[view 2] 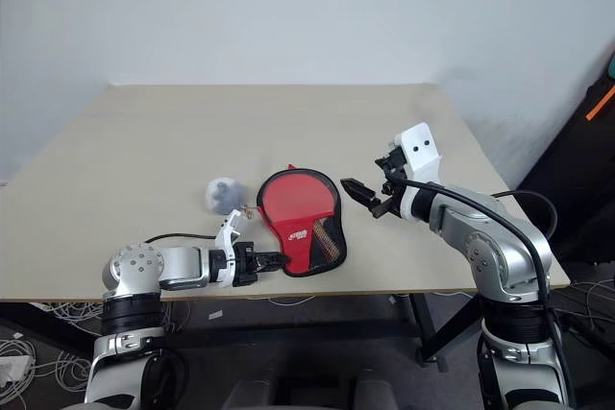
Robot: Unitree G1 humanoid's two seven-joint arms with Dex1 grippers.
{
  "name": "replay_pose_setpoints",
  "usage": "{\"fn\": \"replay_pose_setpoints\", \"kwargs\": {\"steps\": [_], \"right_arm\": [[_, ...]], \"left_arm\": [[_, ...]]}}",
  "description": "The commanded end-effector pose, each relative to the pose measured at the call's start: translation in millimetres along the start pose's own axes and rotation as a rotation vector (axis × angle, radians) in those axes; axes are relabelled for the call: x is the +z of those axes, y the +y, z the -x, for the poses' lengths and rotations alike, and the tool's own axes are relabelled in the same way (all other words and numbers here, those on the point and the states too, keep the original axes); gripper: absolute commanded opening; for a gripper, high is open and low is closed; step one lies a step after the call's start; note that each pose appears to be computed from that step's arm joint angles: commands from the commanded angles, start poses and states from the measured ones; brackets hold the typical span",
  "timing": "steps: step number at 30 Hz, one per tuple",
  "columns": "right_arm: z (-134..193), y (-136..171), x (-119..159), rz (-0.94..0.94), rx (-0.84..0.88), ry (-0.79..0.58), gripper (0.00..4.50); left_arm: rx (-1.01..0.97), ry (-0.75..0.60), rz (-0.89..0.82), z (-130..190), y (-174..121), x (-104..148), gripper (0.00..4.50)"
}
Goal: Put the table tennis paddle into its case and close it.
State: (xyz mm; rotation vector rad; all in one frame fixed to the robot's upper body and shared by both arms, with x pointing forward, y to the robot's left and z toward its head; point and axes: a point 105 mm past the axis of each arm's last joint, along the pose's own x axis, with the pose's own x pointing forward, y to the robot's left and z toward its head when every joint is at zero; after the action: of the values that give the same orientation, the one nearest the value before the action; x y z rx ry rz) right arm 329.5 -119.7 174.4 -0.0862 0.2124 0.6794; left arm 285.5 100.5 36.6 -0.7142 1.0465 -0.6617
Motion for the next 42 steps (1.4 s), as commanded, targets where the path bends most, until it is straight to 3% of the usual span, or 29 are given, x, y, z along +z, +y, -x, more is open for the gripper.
{"fn": "replay_pose_setpoints", "kwargs": {"steps": [1,17,27,42], "right_arm": [[1.0,6.1,18.8,0.036,0.011,-0.061,4.5],[-5.5,10.8,17.8,0.03,0.034,-0.06,4.5],[-7.5,13.0,17.3,0.028,0.037,-0.064,4.5],[-9.5,14.5,15.8,0.022,0.044,-0.06,4.5]], "left_arm": [[0.025,0.076,0.003,-8.1,5.9,-15.6,0.03],[-0.321,0.151,-0.26,-5.8,-90.0,-20.7,0.03],[-0.317,0.276,-0.34,18.6,-86.1,-41.6,0.03],[-0.218,0.323,-0.302,38.2,-56.5,-60.8,0.03]]}}
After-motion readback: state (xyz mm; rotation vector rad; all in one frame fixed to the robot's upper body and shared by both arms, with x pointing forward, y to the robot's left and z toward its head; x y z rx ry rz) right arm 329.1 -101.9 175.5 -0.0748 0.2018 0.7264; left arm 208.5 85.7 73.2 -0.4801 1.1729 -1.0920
